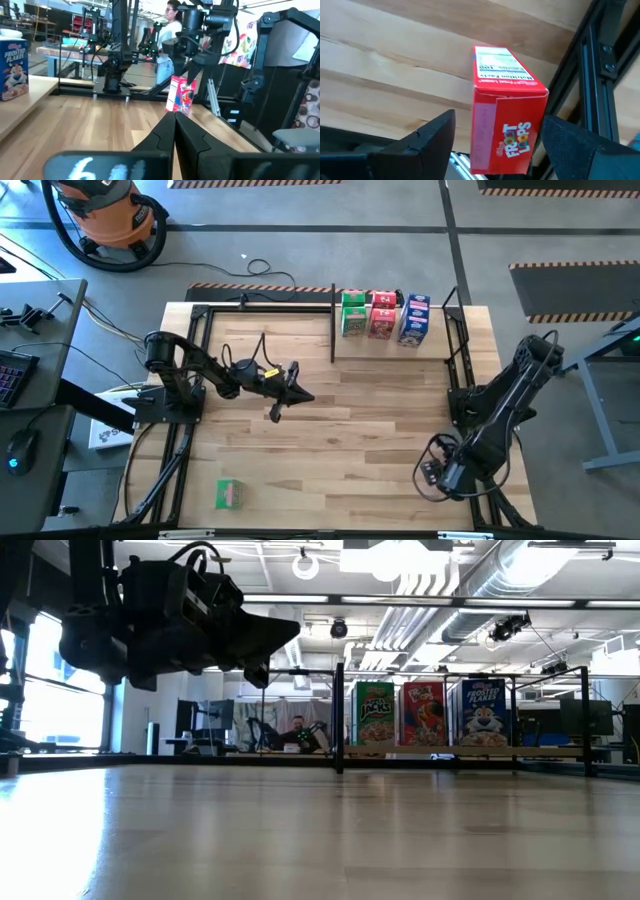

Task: Stack cereal on shelf
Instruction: Put the red cereal box on the shelf

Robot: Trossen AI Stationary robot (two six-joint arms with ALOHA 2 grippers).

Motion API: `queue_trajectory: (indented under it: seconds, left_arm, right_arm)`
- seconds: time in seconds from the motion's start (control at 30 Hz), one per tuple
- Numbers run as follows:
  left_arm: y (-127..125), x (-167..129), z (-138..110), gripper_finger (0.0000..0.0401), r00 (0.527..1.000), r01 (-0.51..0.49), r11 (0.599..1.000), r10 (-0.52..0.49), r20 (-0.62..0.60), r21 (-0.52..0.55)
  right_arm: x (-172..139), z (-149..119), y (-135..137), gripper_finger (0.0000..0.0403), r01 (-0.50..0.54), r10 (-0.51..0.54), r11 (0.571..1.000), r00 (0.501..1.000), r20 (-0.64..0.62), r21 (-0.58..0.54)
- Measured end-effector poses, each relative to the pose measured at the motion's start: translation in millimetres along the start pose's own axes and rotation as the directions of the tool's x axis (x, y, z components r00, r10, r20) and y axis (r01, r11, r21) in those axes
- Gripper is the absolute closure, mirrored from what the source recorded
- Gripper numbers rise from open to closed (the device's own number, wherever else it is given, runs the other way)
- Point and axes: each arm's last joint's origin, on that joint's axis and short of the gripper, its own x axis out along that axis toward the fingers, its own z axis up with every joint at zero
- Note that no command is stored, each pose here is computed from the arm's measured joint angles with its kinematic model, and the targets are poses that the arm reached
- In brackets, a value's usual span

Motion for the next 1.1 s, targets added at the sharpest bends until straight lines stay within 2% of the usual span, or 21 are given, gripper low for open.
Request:
queue_trajectory:
  seconds: [0.27,0.47,0.83,1.1]
  left_arm:
    - [-3,1,0,0.0401,1.000,0.013,1.000,-0.013,0.000,-0.006]
    - [-3,1,0,0.0401,1.000,0.012,1.000,-0.012,0.000,-0.007]
    - [-3,1,-1,0.0401,1.000,0.011,1.000,-0.011,-0.005,-0.009]
    - [-3,-1,-2,0.0401,1.000,0.017,1.000,-0.017,-0.012,-0.020]
  right_arm:
    - [14,-5,8,0.0136,0.069,-0.070,0.998,0.997,-0.018,-0.010]
    - [16,-6,15,0.0150,0.019,-0.019,1.000,0.999,-0.034,-0.005]
    - [16,-4,19,0.0229,-0.047,0.047,0.999,0.999,0.009,-0.007]
    - [4,6,29,0.0239,-0.063,0.064,0.995,0.998,0.017,-0.073]
